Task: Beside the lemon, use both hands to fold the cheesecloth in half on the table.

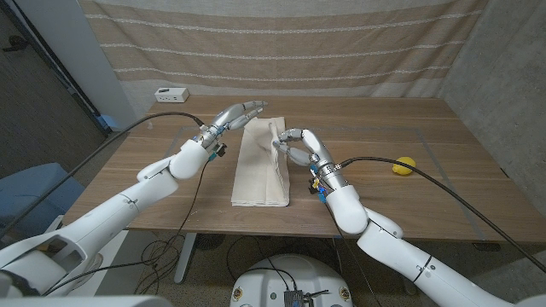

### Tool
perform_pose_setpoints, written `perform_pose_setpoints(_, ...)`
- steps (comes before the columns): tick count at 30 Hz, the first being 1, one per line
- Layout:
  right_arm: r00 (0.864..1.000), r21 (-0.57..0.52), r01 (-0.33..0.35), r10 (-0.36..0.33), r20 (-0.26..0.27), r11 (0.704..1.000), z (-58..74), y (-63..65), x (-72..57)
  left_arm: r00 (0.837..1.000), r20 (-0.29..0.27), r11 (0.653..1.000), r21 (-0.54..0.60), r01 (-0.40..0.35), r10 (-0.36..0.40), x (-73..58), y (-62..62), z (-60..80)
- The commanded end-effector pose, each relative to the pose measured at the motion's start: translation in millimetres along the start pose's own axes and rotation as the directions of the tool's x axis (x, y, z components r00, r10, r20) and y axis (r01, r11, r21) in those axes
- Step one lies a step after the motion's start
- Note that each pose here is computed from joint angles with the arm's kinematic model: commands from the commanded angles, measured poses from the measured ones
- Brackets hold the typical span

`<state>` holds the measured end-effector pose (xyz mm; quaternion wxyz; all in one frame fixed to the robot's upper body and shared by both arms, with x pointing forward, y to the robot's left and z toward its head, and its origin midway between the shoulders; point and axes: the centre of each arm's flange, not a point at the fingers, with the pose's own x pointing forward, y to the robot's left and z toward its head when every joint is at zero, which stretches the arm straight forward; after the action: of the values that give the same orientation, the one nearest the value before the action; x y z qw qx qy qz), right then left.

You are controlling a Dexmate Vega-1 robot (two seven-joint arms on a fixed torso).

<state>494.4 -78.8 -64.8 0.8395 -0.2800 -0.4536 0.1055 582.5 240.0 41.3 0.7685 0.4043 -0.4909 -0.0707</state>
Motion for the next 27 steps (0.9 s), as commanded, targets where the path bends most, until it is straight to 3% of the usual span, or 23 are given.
perform_pose_setpoints(1,0.984,-0.043,-0.169,0.171,0.054,0.985,16.7,23.5,10.0,0.963,0.145,0.959,-0.205,-0.195,0.226,-10.1,60.8,27.9)
perform_pose_setpoints(7,0.963,-0.094,-0.245,0.254,0.093,0.965,28.2,39.3,14.5,0.951,0.186,0.954,-0.216,-0.207,0.248,-6.6,78.9,38.2)
perform_pose_setpoints(9,0.959,-0.102,-0.257,0.266,0.097,0.961,29.5,41.8,15.4,0.951,0.190,0.955,-0.220,-0.200,0.243,-5.6,79.8,38.3)
perform_pose_setpoints(17,0.898,-0.192,-0.413,0.433,0.076,0.890,34.3,69.1,19.6,0.948,0.203,0.954,-0.228,-0.196,0.243,-1.0,85.3,36.6)
perform_pose_setpoints(20,0.862,-0.204,-0.485,0.504,0.052,0.851,34.1,80.1,20.2,0.948,0.204,0.953,-0.234,-0.194,0.244,0.3,87.4,35.4)
perform_pose_setpoints(22,0.830,-0.217,-0.540,0.557,0.021,0.813,33.4,87.2,21.2,0.948,0.206,0.951,-0.244,-0.192,0.244,1.0,88.0,34.6)
perform_pose_setpoints(24,0.779,-0.218,-0.615,0.626,-0.022,0.758,32.0,93.2,24.5,0.948,0.206,0.951,-0.245,-0.190,0.242,1.1,88.2,34.1)
perform_pose_setpoints(27,0.714,-0.212,-0.694,0.696,-0.081,0.688,28.2,99.7,27.3,0.950,0.205,0.950,-0.252,-0.182,0.236,0.9,87.4,33.0)
